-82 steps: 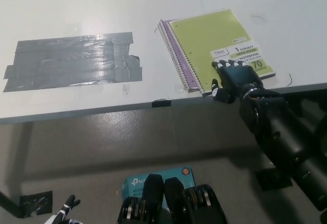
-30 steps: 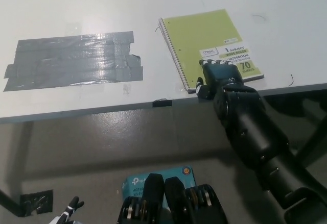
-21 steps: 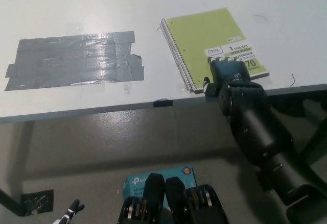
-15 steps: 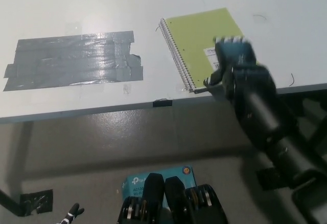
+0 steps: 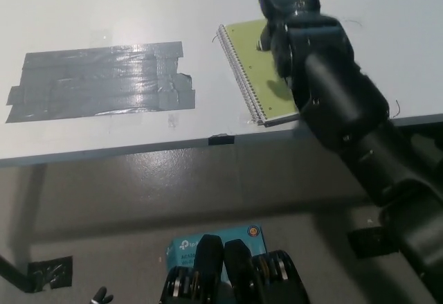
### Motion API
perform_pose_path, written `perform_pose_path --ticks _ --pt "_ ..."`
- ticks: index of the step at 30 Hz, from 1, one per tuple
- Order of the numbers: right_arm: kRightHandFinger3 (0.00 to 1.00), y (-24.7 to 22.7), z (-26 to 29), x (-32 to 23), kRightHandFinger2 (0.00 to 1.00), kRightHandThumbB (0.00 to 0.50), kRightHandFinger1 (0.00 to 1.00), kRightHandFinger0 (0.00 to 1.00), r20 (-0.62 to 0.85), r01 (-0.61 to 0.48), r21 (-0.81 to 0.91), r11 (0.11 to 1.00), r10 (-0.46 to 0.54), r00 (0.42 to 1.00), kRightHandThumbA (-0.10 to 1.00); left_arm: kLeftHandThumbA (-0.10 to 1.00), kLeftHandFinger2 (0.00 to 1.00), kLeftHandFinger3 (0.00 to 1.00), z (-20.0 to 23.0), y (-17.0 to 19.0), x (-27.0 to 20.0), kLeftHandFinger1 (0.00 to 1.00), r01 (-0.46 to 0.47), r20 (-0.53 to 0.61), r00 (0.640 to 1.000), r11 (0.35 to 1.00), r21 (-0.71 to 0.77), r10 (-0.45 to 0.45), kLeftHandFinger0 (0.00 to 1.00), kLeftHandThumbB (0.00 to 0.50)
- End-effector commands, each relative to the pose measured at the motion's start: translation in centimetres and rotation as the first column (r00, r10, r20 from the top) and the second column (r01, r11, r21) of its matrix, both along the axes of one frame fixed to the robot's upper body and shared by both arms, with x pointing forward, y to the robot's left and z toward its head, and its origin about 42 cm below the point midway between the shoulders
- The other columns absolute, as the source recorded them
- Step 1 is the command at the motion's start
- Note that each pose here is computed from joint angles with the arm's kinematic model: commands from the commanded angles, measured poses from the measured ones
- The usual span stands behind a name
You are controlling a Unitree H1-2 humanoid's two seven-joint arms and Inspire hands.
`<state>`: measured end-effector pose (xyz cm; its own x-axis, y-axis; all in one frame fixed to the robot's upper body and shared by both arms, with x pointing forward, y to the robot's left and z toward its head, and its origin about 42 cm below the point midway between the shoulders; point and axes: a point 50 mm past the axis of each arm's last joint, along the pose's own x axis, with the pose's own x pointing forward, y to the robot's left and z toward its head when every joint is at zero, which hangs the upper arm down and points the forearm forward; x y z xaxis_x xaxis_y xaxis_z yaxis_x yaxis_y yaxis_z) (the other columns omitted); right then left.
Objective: The robot uses its right hand to align two notebooks stacked together until they are fully overlapped
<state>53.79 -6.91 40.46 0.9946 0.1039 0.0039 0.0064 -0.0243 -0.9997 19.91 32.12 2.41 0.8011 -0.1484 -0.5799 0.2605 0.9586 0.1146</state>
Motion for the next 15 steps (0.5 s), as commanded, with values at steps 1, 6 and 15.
perform_pose_path --ticks 1,6,15 --pt "1.0 -2.3 10.0 0.1 1.0 0.152 1.0 1.0 0.205 -0.01 0.028 1.0 0.004 0.979 1.0 1.0 0.39 1.0 0.3 -0.2 -0.5 0.35 0.016 0.008 1.0 1.0 -0.012 -0.016 0.27 0.5" --pt "1.0 -7.5 15.5 -2.3 1.0 0.16 1.0 1.0 0.289 -0.051 0.238 0.97 -0.021 0.957 0.96 1.0 0.43 1.0 0.0 0.0 -1.6 0.37 0.011 0.0 1.0 1.0 -0.013 -0.011 0.27 0.5" --pt "1.0 -22.7 10.5 -24.7 1.0 0.17 1.0 1.0 0.544 -0.152 0.277 0.949 -0.025 0.839 0.8 1.0 0.51 1.0 -0.1 0.8 -1.8 0.41 0.015 0.008 1.0 1.0 0.012 -0.015 0.3 0.5"
